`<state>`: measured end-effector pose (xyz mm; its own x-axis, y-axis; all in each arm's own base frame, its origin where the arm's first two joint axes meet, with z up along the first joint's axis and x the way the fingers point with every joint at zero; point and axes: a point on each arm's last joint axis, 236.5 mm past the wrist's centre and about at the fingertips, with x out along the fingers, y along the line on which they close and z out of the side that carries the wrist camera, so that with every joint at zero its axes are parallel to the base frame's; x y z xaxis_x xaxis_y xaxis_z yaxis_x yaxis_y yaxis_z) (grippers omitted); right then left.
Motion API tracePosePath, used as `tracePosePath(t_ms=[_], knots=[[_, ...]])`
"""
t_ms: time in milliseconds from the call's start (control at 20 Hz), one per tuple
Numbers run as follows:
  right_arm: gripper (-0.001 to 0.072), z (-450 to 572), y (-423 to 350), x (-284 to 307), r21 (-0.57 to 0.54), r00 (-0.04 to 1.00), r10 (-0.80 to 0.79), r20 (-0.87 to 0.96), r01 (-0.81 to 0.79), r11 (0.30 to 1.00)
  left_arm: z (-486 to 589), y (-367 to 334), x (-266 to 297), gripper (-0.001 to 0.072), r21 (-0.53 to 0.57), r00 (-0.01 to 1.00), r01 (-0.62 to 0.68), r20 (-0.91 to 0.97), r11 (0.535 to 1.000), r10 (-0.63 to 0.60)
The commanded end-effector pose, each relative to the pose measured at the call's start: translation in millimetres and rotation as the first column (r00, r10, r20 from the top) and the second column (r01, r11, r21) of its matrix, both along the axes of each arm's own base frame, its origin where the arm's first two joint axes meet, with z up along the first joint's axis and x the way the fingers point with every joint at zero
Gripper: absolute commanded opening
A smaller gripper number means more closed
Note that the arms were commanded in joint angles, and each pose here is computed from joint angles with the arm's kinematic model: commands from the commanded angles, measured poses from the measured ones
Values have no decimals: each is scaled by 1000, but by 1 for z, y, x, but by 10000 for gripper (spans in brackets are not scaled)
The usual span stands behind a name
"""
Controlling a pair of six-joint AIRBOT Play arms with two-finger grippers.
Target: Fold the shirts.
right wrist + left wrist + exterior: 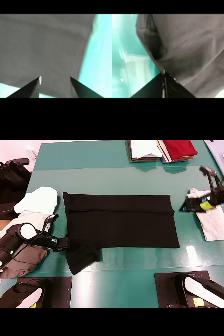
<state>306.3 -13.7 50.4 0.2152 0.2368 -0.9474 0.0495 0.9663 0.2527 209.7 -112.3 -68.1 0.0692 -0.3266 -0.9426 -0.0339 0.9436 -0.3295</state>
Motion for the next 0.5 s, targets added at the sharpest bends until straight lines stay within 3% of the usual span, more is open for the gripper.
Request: tracePosePath(t_ms=[0, 50, 100, 250, 450], knots=[[419, -50, -27, -59, 38, 980, -126, -154, 134, 990, 6, 1, 7, 24, 7, 1000, 10, 30, 1000, -11], [510, -67, -33, -78, 58, 962, -172, -210, 188, 980, 11, 0, 10, 23, 4, 999, 13, 40, 1000, -13], [537, -81, -35, -93, 85, 944, -207, -256, 235, 968, 16, -1, 14, 24, 1, 998, 14, 55, 1000, -14], [525, -113, -19, -112, 201, 910, -243, -335, 321, 926, 22, -2, 20, 24, -1, 997, 19, 77, 1000, -19], [430, -141, 11, -108, 270, 902, -204, -379, 319, 909, 21, -2, 19, 24, 1, 996, 30, 78, 1000, -30]])
